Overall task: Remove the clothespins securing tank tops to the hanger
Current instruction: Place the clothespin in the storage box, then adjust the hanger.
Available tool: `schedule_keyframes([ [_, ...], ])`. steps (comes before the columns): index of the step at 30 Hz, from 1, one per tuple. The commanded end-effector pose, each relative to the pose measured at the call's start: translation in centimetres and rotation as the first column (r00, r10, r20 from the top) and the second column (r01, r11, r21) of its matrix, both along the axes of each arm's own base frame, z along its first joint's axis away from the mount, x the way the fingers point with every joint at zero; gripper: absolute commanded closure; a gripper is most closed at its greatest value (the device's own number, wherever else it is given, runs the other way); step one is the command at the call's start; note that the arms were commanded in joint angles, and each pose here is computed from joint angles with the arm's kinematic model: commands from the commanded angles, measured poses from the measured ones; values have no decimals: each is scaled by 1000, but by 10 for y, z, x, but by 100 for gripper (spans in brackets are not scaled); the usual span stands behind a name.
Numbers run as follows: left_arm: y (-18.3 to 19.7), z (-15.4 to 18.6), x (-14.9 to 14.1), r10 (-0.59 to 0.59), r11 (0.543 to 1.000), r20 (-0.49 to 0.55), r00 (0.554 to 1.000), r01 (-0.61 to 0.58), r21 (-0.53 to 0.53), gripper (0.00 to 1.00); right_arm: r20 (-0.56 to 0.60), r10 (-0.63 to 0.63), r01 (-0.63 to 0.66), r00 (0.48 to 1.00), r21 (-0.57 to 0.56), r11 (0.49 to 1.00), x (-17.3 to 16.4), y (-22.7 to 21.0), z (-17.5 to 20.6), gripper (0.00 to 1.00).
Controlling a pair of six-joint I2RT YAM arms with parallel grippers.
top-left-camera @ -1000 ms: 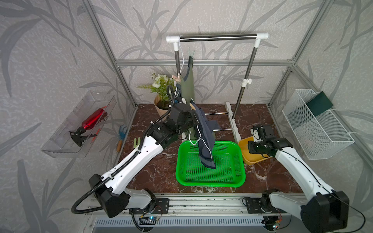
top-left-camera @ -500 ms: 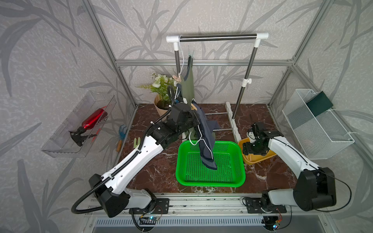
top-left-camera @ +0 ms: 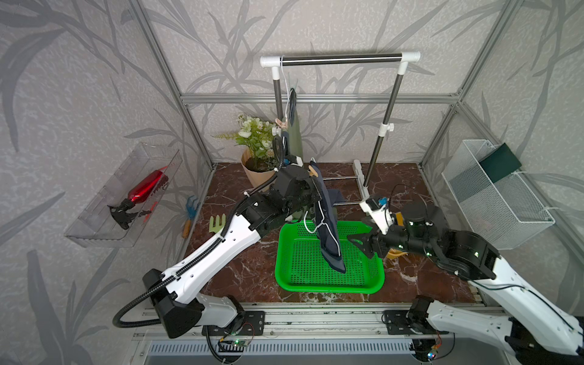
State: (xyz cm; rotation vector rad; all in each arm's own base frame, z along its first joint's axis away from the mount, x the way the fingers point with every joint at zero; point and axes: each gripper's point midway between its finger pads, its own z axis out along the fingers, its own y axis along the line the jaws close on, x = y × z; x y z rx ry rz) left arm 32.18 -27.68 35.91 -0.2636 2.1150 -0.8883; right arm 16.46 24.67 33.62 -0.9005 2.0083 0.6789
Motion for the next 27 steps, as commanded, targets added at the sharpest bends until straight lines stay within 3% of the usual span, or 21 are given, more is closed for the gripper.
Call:
schedule_keyframes([
  [1, 0, 14, 6, 54, 998, 18, 998, -54, -41, 100, 63, 63, -60, 996, -52, 997, -8, 29, -6, 21],
  [9, 9, 18, 10, 127, 991, 13, 992, -126, -49, 100, 66, 95, -82, 993, -182, 980, -5, 50, -35, 23],
  [18, 3, 20, 10, 109, 992, 5, 994, -108, -57, 100, 140, -18, 43, 990, -173, 984, 3, 10, -33, 38],
  [27, 1, 21, 9, 103, 991, 2, 995, -103, -83, 100, 24, 33, -29, 999, -158, 987, -3, 27, -63, 62],
])
